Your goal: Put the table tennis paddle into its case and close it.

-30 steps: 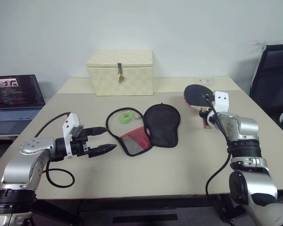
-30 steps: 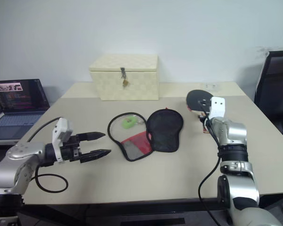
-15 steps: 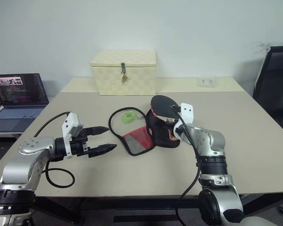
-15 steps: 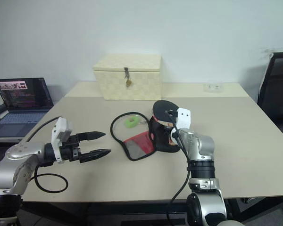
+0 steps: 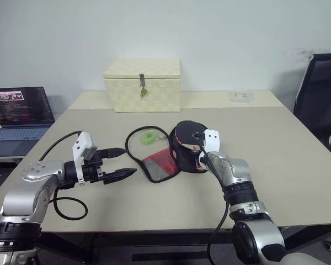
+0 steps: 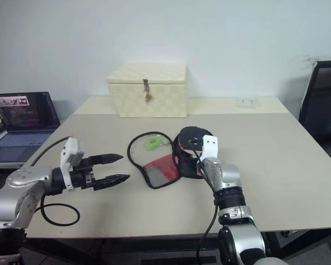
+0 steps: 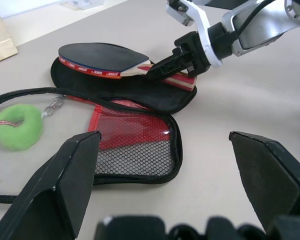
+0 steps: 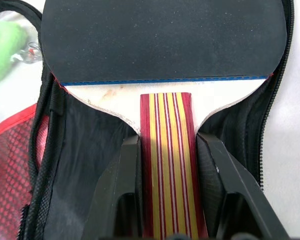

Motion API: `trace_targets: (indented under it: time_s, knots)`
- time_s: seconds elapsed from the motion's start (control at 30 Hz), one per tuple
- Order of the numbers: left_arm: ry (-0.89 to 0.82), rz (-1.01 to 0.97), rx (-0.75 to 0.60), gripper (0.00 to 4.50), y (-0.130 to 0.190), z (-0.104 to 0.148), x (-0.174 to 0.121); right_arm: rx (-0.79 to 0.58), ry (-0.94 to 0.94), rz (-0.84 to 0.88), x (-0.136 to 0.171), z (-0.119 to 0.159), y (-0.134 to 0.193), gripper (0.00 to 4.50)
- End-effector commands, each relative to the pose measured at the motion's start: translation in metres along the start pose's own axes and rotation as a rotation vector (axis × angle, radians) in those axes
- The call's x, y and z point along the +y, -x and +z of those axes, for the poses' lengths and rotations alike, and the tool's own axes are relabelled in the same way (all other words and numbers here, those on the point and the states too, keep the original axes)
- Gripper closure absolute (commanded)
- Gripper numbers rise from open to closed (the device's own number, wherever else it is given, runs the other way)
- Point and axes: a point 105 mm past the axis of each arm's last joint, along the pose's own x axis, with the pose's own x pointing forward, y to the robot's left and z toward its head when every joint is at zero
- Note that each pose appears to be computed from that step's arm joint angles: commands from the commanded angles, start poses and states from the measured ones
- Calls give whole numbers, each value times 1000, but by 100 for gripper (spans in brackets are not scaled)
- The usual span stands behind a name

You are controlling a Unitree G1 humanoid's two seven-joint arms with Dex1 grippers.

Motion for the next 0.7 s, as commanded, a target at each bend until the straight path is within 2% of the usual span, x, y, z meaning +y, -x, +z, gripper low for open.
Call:
trace_targets:
  time_s: [0.03, 0.17, 0.23, 0.37, 0.5, 0.7]
  knots:
    - [-51, 7, -22, 0, 3, 14, 1, -91, 23, 19, 8, 25, 3, 341]
    - [-49, 4, -23, 0, 2, 13, 0, -96, 29, 27, 9, 26, 1, 341]
    - [-49, 5, -24, 0, 1, 13, 0, -101, 23, 26, 10, 26, 1, 269]
    - [-47, 7, -25, 0, 1, 12, 0, -112, 20, 38, 15, 29, 4, 155]
    - [-27, 20, -13, 0, 0, 9, 1, -173, 77, 96, 27, 41, 17, 19]
    - [15, 82, 21, 0, 7, -1, 9, -257, 153, 283, 23, 66, 58, 19]
